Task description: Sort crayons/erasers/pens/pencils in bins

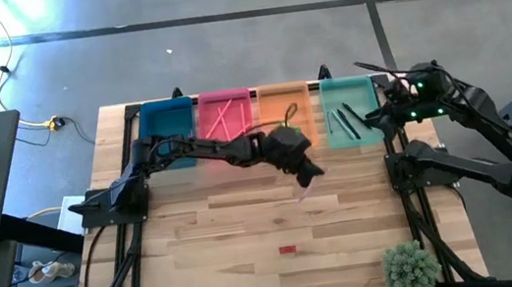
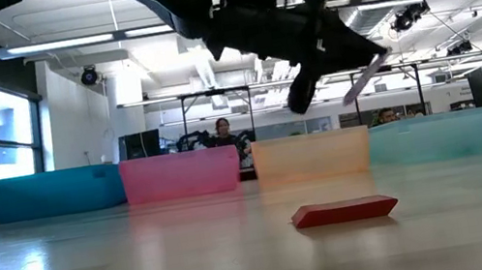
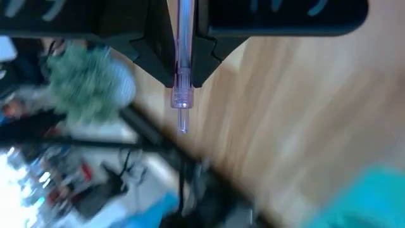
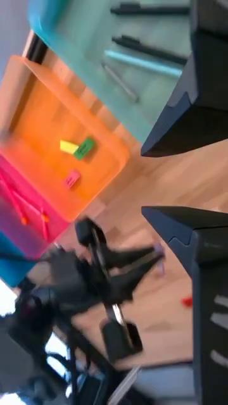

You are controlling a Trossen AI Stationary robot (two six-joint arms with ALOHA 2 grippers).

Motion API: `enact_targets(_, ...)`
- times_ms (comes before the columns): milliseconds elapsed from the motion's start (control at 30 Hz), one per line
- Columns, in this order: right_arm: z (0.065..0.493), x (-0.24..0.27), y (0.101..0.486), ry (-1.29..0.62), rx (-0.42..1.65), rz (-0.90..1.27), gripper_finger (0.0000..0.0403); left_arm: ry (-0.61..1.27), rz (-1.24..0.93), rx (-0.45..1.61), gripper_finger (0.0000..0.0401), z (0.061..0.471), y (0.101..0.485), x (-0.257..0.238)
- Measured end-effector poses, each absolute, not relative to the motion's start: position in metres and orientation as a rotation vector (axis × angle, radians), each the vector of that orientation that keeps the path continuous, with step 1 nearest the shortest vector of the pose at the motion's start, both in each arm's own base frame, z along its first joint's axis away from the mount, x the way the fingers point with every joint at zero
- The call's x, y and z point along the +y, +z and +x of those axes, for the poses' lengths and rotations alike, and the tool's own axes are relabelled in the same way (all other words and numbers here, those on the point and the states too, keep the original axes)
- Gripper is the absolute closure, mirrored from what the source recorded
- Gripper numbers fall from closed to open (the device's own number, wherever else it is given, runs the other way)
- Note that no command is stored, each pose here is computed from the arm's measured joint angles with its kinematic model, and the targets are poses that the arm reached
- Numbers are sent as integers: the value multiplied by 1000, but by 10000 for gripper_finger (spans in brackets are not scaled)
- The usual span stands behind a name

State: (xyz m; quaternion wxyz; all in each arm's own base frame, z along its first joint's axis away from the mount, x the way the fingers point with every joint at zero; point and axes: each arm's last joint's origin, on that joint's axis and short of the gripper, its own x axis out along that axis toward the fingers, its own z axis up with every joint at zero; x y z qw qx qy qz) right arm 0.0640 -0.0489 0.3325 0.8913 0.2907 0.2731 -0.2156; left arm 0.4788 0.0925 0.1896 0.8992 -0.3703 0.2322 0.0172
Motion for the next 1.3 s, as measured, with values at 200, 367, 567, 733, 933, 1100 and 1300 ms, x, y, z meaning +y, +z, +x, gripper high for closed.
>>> enact_targets(200, 57, -41, 335, -453, 502, 690, 274, 41, -779, 316, 381, 478, 204, 123)
enact_targets(367, 56, -40, 337, -474, 462, 762, 274, 30, -818, 213, 387, 473, 213, 147)
enact_targets(567, 60, -44, 344, -476, 371, 780, 274, 36, -849, 99, 387, 466, 224, 172)
enact_targets(733, 63, -47, 351, -474, 287, 803, 274, 46, -861, 40, 387, 461, 229, 187)
enact_targets(933, 66, -51, 357, -501, 201, 835, 274, 21, -868, -29, 387, 456, 236, 198)
enact_targets(1100, 73, -60, 360, -529, 166, 841, 274, 9, -866, -68, 387, 453, 240, 204)
enact_targets(1300, 94, -69, 360, -482, 196, 826, 274, -14, -879, -77, 387, 451, 242, 207)
